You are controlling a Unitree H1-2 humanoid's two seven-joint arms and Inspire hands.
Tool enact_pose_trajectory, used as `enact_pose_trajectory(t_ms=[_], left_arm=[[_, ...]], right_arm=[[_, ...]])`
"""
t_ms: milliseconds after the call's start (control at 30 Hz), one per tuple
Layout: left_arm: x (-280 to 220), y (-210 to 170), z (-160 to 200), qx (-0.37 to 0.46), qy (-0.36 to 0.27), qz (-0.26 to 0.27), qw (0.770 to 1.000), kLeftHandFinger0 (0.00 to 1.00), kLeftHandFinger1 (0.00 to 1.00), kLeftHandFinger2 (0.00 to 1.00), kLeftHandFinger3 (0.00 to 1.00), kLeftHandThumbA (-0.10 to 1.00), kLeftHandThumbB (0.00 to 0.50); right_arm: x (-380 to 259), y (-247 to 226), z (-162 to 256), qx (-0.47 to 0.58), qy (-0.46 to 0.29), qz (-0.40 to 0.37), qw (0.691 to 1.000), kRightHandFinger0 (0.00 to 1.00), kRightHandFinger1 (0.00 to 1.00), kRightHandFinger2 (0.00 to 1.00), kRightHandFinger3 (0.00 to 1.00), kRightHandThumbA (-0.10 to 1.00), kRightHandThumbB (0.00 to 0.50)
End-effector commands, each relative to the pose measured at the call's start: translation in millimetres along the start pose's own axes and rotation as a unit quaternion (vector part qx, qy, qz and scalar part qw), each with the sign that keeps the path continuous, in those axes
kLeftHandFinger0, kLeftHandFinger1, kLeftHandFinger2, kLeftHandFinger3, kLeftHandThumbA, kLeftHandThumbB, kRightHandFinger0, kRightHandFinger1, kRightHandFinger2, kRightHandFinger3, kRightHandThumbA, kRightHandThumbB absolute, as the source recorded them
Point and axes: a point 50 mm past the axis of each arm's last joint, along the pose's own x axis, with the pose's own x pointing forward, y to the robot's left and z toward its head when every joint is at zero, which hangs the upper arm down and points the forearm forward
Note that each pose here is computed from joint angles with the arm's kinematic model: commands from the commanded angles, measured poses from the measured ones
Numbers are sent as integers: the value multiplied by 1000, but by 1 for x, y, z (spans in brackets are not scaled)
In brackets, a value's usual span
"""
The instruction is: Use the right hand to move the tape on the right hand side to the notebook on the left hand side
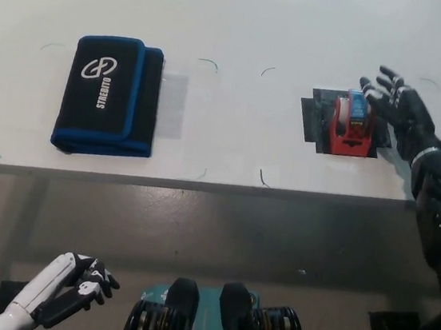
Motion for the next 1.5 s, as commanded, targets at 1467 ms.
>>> enact_pose_trajectory(t_ms=[1467], left_arm=[[1, 15, 17, 15, -31, 4, 999, 403, 416, 526, 817, 685, 117]], right_arm=[[10, 107, 3, 51, -45, 62, 996, 1000, 1000, 1000, 1000, 583, 420]])
